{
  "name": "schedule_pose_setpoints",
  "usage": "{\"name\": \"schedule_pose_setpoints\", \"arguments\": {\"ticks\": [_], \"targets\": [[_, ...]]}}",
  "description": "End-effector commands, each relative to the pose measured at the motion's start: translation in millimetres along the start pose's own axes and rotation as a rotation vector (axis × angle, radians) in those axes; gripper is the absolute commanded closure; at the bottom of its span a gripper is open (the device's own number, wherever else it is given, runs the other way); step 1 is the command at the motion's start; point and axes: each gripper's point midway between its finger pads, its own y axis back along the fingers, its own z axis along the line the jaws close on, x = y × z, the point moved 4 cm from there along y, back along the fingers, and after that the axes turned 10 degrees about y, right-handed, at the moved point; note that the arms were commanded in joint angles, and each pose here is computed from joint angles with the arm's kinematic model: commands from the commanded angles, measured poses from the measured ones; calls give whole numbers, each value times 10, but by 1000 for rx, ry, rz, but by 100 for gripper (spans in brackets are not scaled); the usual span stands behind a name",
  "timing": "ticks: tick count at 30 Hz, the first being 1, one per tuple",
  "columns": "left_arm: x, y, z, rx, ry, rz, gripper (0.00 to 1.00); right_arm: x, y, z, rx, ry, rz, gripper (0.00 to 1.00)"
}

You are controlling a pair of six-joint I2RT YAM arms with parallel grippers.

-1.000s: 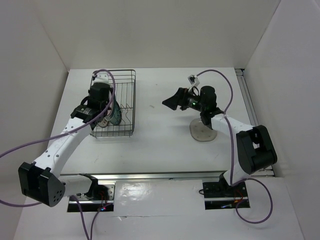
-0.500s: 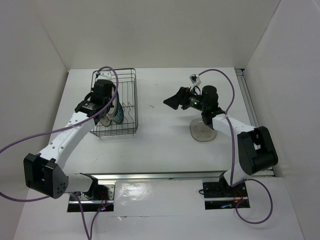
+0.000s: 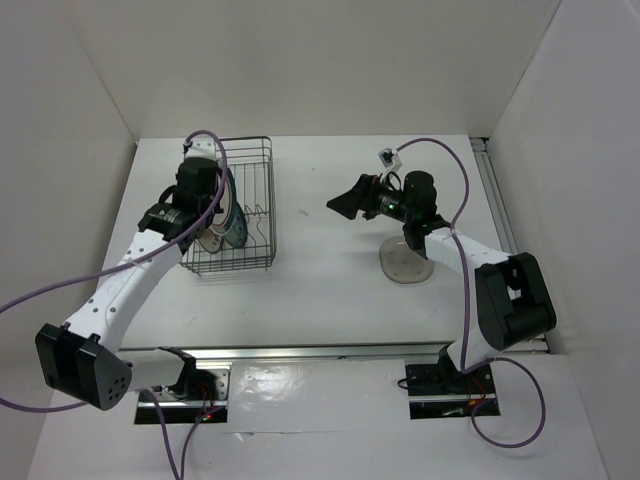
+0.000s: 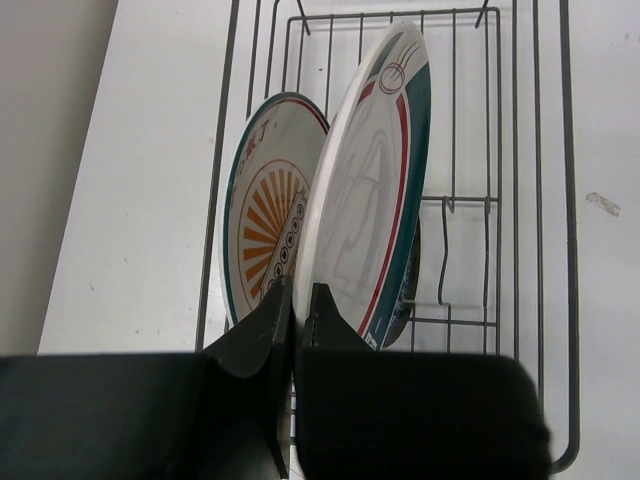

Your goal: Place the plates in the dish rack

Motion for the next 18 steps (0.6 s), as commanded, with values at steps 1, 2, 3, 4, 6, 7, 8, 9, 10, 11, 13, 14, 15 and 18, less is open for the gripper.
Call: {"name": "schedule_pose_setpoints", "arguments": {"ticks": [1, 2, 3, 4, 6, 7, 8, 9, 10, 11, 13, 14, 15, 18], "targets": [[-344, 185, -44, 47, 89, -103, 100, -154, 38, 86, -29, 54, -52, 0], [-339, 186, -63, 59, 98, -99, 100, -154, 38, 86, -29, 54, -52, 0], [-333, 188, -83, 71, 106, -94, 100, -154, 38, 86, -29, 54, -52, 0], [-333, 188, -83, 71, 106, -94, 100, -154, 38, 86, -29, 54, -52, 0], [-281, 114, -118, 63, 115, -72, 100, -154, 38, 86, -29, 54, -52, 0], [-281, 113, -118, 63, 116, -72, 100, -154, 38, 86, -29, 54, -52, 0], [-256, 79, -136, 60, 123, -62, 100, -154, 38, 86, -29, 54, -52, 0], [-226, 40, -152, 55, 126, -50, 100, -118, 45, 75, -26, 48, -46, 0], [-226, 40, -153, 55, 126, -50, 100, -128, 62, 56, -26, 48, -46, 0], [-207, 3, -146, 36, 130, -46, 100, -128, 62, 55, -26, 48, -46, 0], [-219, -14, -161, 35, 129, -45, 100, -128, 62, 55, -26, 48, -46, 0], [-219, -15, -161, 35, 129, -45, 100, -142, 60, 61, -29, 54, -53, 0], [-196, -45, -171, 32, 124, -37, 100, -142, 60, 61, -29, 54, -53, 0], [-144, -109, -191, 24, 113, -18, 100, -143, 80, 92, -43, 62, -56, 0]]}}
